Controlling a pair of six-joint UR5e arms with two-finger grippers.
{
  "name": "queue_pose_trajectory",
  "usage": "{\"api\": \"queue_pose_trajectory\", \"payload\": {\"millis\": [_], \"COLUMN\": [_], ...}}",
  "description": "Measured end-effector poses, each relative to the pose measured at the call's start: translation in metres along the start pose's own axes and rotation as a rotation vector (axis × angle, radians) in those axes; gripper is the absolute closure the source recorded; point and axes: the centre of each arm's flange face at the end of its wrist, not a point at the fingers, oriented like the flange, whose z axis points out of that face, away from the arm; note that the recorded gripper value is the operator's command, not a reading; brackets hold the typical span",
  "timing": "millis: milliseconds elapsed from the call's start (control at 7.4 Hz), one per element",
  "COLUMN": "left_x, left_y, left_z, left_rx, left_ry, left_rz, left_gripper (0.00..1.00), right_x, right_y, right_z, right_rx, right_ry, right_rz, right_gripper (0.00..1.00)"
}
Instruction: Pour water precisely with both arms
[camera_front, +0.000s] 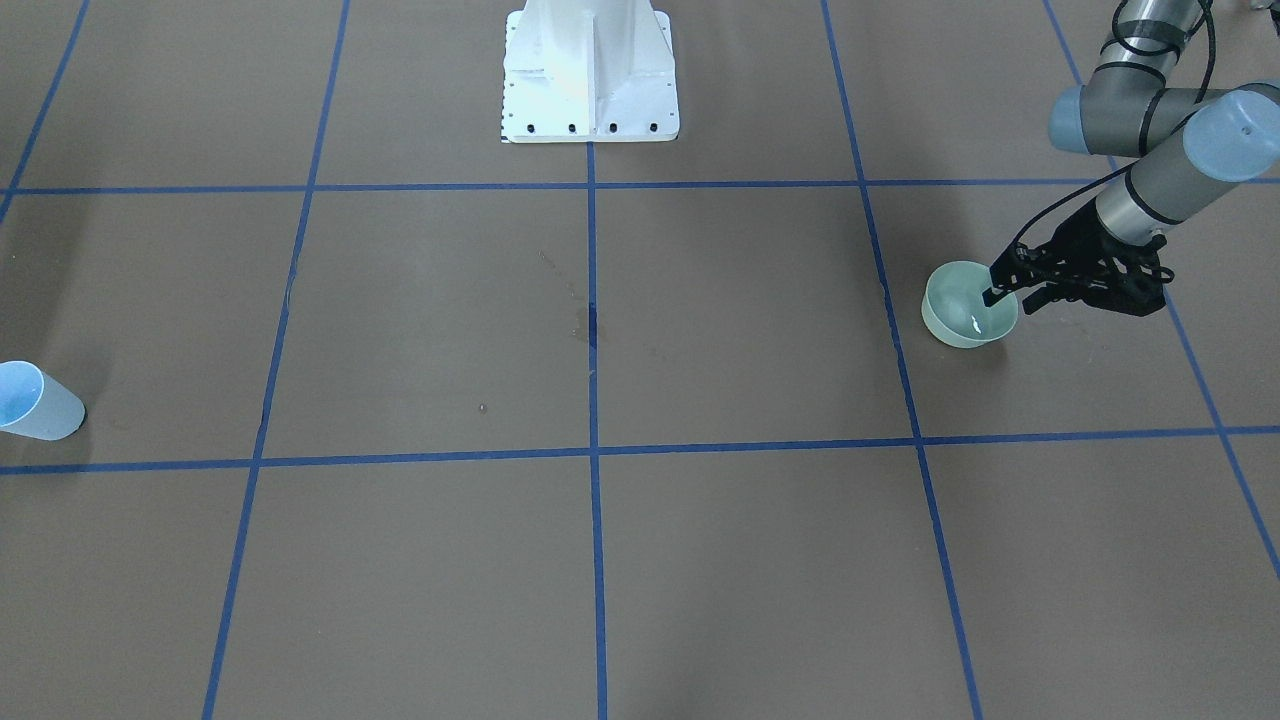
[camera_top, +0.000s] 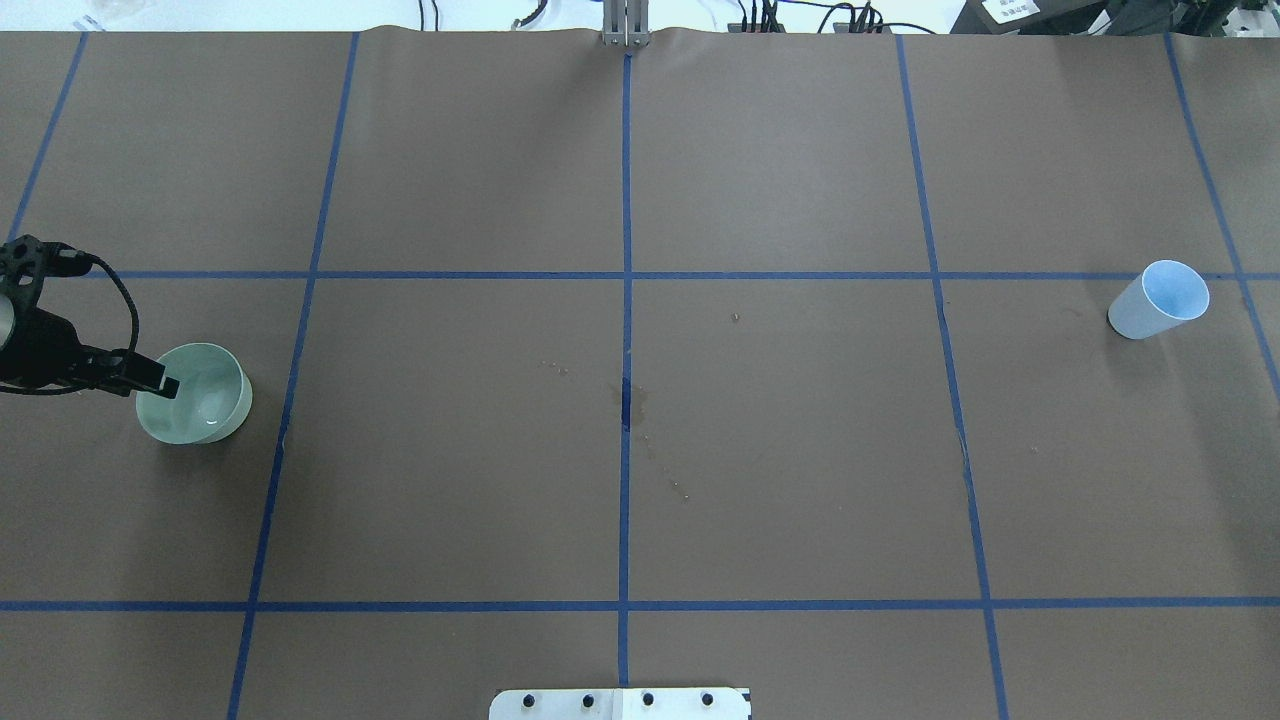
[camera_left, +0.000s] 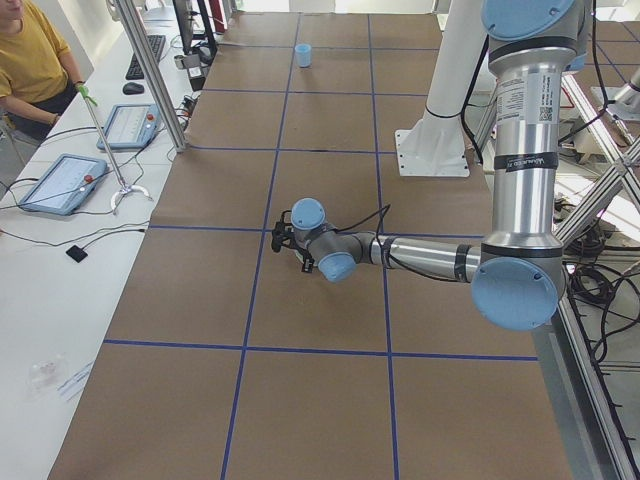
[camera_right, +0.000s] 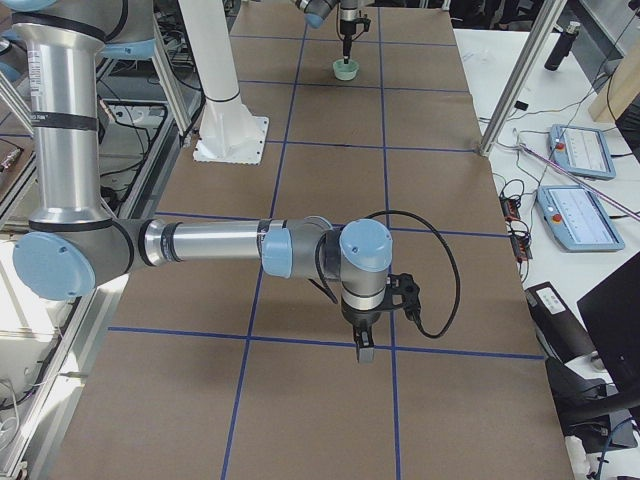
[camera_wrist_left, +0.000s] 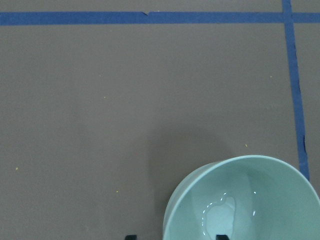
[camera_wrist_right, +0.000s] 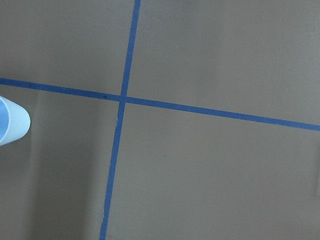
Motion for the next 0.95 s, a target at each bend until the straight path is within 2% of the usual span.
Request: {"api": "queue_pose_trajectory", "payload": {"millis": [135,541,811,946], "left_x": [0.001,-0.030,-0.075,-0.100], "left_y": [-0.001,-0.014,-0.026,-0.031], "left_z": [-0.010,-0.068,-0.109,-0.132], "left_rx": [0.013,0.108,0.140,0.133], "left_ry": [0.007,0.001,-0.082,-0.136], "left_rz": [0.000,0.011,0.065,0.094], "left_gripper": [0.00,0.00,0.00,0.00], "right_x": [0.000,-0.002,-0.004,-0.005], "right_y": [0.000,-0.001,-0.002,-0.003], "right_z": [0.000,0.001,0.002,0.003], "right_rx": [0.000,-0.003,-0.004,-0.005], "right_ry": [0.000,-0.001,-0.007,-0.009], "right_rz": [0.000,-0.003,-0.007,-0.010], "right_gripper": [0.00,0.00,0.00,0.00]}}
